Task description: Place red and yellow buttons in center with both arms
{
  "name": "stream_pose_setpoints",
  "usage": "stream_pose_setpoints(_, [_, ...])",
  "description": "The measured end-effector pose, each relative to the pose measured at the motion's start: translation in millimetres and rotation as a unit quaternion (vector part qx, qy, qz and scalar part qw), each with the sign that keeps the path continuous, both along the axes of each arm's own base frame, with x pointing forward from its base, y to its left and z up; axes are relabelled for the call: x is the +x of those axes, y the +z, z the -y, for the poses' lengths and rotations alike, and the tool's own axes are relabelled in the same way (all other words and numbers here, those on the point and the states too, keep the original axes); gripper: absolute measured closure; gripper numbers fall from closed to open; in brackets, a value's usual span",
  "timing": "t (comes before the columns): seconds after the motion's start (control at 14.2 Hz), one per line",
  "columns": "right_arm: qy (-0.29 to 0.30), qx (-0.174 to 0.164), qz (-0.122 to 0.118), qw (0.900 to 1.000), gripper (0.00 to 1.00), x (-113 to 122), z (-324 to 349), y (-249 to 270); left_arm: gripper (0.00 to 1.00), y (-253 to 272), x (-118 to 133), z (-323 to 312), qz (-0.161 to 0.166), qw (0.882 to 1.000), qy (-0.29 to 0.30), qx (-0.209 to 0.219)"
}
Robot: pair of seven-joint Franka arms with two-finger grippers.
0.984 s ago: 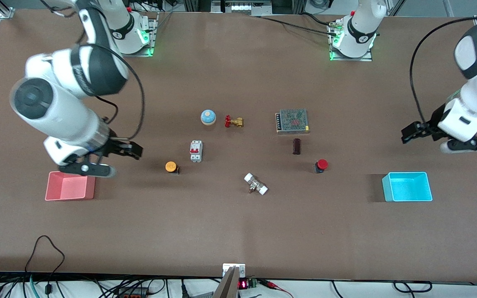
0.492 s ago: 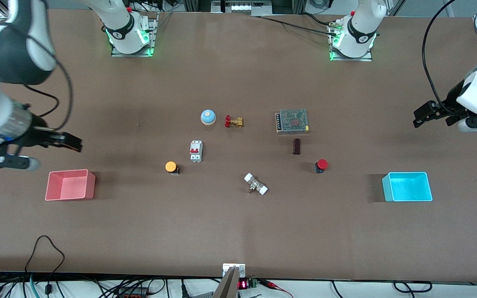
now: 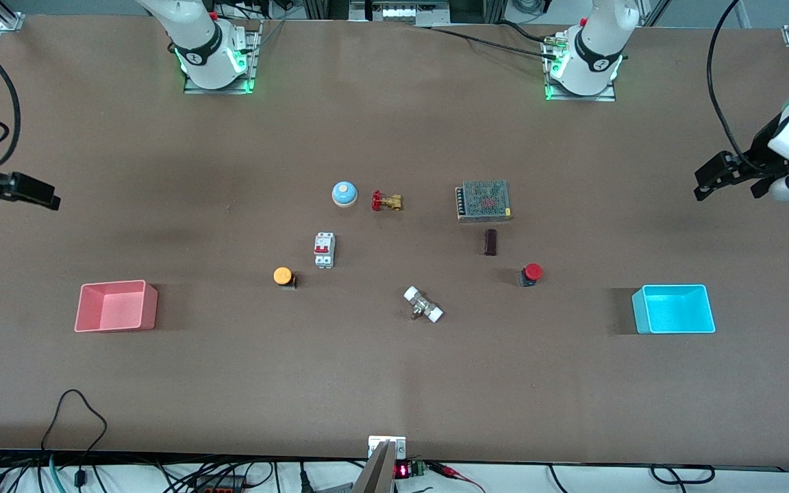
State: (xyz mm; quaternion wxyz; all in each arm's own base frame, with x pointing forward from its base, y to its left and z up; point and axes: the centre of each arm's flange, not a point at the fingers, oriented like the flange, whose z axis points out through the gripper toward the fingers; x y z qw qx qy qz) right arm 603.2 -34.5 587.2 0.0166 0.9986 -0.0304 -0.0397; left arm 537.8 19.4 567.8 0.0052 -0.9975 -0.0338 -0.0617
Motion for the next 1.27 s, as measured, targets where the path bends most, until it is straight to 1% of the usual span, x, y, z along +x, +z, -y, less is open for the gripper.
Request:
stream_pose_setpoints(0.21, [0.005, 0.006, 0.014, 1.000, 0.00, -14, -3, -4, 0.00, 26, -13, -1, -0.001, 1.000, 0.001, 0.000])
stream_pose_setpoints(0.42, [0.014, 0.011, 0.016, 1.000, 0.00, -29, -5, -3, 0.00, 59, -25, 8, -0.010, 1.000, -0.007, 0.001])
stream_pose_setpoints(0.56, [0.021, 0.012, 0.019, 1.000, 0.00, -33, -5, 1, 0.00, 82, -28, 12, -0.003, 1.000, -0.010, 0.001])
stream_pose_setpoints(0.77, [0.025, 0.012, 0.019, 0.999, 0.00, -34, -5, 1, 0.00, 97, -27, 12, 0.007, 1.000, -0.010, 0.002])
stream_pose_setpoints(1.27, [0.025, 0.013, 0.019, 0.999, 0.00, -34, -5, 2, 0.00, 102, -15, 1, 0.013, 1.000, -0.021, 0.005])
